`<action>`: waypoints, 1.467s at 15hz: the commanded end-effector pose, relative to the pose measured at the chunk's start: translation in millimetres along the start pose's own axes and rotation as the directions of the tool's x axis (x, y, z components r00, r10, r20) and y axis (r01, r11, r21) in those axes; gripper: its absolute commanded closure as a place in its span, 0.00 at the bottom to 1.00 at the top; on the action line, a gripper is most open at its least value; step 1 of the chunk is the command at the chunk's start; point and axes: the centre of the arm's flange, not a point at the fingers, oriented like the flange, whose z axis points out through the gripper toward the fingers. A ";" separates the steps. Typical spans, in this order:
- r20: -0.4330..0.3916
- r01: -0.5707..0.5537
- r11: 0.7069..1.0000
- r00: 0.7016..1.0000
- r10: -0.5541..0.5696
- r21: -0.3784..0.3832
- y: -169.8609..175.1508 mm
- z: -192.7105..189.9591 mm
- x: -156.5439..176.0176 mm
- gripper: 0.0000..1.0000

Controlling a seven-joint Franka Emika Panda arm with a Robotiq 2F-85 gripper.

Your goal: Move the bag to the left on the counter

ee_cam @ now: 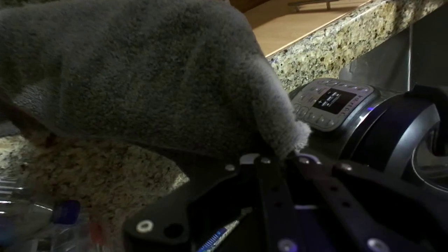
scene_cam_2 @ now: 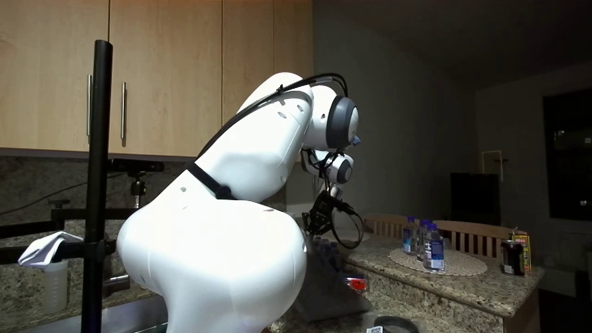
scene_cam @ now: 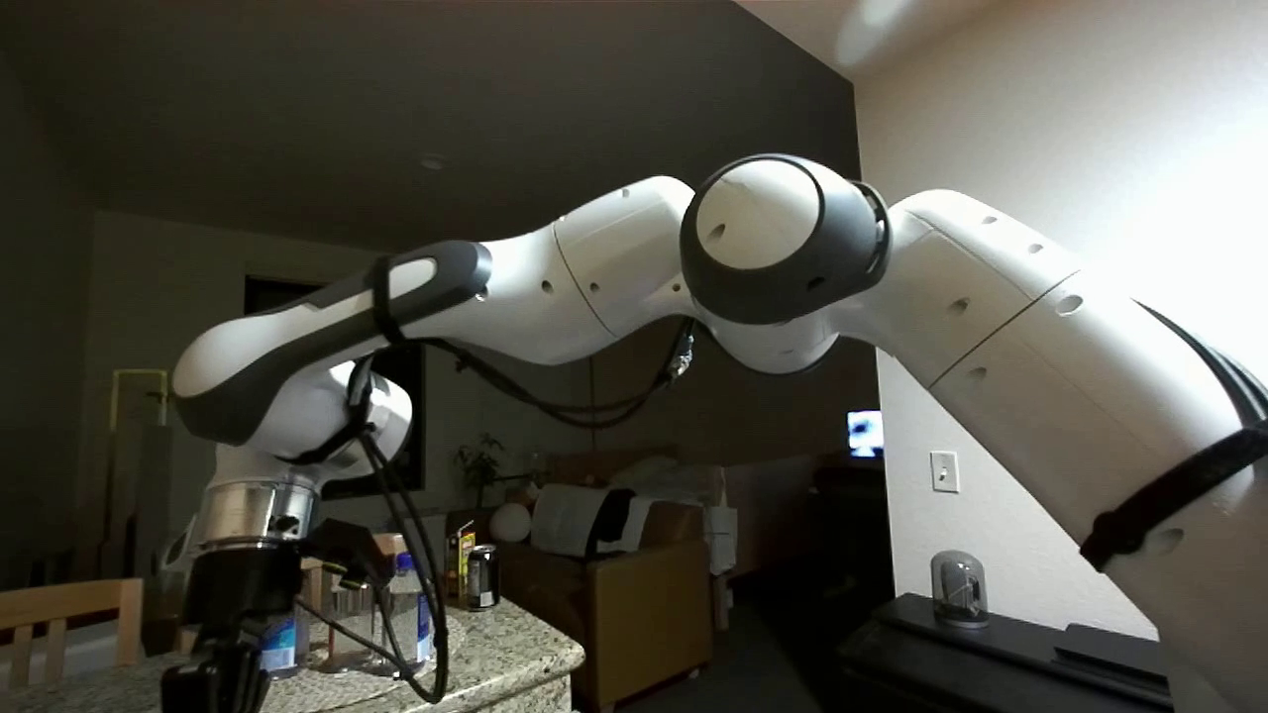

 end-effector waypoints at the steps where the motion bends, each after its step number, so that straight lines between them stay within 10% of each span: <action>1: -0.052 -0.009 0.998 0.999 0.005 -0.062 1.2 8.4 19.1 0.95; 8: -0.206 -0.077 0.973 0.978 0.031 -0.219 28.7 53.1 58.8 0.95; 22: -0.020 -0.186 0.961 0.982 0.186 -0.207 108.1 162.1 45.1 0.96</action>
